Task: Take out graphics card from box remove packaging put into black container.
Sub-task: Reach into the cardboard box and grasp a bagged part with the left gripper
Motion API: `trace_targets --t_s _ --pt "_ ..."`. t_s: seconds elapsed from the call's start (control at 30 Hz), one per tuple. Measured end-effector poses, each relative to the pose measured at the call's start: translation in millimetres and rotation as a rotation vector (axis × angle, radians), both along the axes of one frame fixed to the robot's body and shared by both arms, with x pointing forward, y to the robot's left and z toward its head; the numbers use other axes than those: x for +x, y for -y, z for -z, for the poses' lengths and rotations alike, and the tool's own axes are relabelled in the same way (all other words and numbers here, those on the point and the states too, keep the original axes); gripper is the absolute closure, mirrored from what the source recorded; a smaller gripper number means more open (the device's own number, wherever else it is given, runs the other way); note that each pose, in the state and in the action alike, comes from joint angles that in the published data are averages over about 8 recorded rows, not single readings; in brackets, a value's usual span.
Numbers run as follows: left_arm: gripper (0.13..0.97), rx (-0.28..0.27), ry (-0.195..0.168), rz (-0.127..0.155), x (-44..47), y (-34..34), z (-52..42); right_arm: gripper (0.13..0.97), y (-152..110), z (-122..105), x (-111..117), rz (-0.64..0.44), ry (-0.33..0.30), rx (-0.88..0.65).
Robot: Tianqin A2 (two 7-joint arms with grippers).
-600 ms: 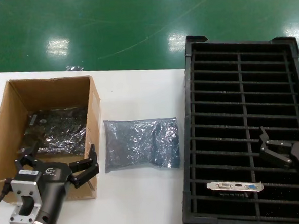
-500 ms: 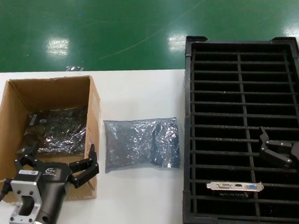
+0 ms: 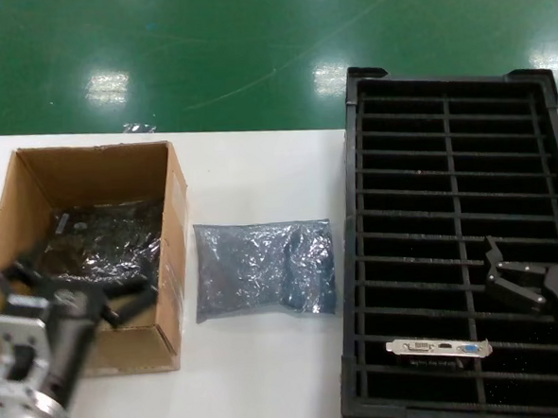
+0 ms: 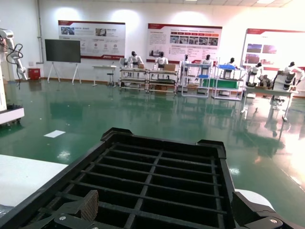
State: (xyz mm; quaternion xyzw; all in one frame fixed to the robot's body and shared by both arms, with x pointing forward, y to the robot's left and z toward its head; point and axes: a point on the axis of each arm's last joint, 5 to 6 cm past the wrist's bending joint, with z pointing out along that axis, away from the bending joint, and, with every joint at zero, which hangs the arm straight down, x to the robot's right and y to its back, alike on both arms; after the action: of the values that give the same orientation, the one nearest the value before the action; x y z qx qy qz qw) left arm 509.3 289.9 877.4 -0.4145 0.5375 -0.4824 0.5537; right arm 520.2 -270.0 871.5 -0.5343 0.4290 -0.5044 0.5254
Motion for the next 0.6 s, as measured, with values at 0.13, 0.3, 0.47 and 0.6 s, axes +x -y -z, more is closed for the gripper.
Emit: trace_targets --t_s 0.13,0.3,0.47,0.6 --pt "0.132 0.151 0.047 0.008 10.2 -21.6 -23.8 0.130 0.0 0.0 0.0 0.000 0.000 0.000" --pt "0.132 0.425 0.044 0.069 34.7 -47.4 -51.3 0.130 0.0 0.0 0.0 0.000 0.000 0.000" --pt "0.132 0.702 -0.057 0.134 70.2 -66.8 -65.3 0.130 0.0 0.0 0.0 0.000 0.000 0.000" --pt "0.132 0.893 -0.157 0.150 102.0 -77.9 -72.9 0.130 0.0 0.0 0.0 0.000 0.000 0.000"
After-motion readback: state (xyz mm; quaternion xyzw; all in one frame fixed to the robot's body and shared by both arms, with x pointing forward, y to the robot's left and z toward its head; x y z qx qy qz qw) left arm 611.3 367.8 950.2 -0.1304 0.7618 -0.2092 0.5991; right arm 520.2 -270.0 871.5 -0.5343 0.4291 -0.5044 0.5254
